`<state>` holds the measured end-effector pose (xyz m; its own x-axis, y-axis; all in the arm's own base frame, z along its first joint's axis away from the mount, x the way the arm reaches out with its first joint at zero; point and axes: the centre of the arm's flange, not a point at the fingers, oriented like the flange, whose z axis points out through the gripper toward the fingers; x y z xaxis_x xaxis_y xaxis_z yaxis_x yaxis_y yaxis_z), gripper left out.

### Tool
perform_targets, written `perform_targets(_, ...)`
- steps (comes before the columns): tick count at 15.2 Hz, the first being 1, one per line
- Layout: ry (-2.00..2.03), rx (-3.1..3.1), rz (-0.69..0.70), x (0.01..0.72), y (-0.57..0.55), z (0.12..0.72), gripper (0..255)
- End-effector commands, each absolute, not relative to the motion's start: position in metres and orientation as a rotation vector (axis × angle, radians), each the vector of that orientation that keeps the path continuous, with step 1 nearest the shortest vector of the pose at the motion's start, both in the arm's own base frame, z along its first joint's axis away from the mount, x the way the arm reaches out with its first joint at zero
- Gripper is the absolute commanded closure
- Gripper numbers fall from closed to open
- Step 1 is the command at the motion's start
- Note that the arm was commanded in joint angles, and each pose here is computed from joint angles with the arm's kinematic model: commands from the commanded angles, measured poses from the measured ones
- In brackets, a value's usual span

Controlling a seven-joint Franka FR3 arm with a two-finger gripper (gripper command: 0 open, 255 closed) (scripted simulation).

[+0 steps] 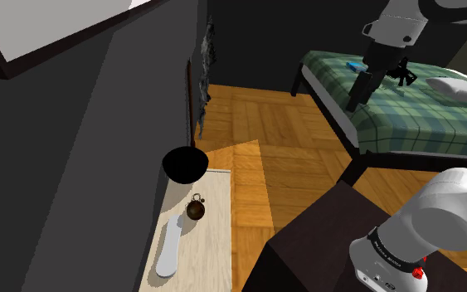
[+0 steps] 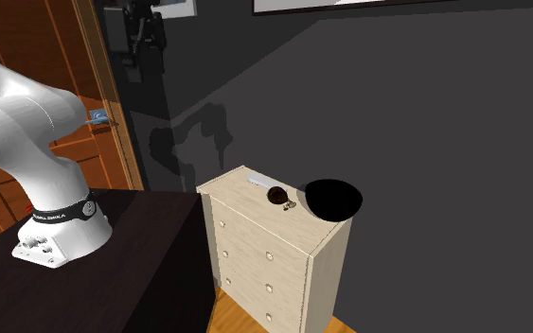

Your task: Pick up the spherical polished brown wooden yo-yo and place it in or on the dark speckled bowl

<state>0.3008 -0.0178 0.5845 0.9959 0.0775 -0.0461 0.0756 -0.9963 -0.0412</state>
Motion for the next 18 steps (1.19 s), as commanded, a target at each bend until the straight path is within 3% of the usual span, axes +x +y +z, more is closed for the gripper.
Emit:
perform_targets(1,-0.119,-3.099,0.074,0.301,-0.018,0.585,0)
perform_targets(18,0.018,-3.112,-0.032,0.35,0.124,0.42,0)
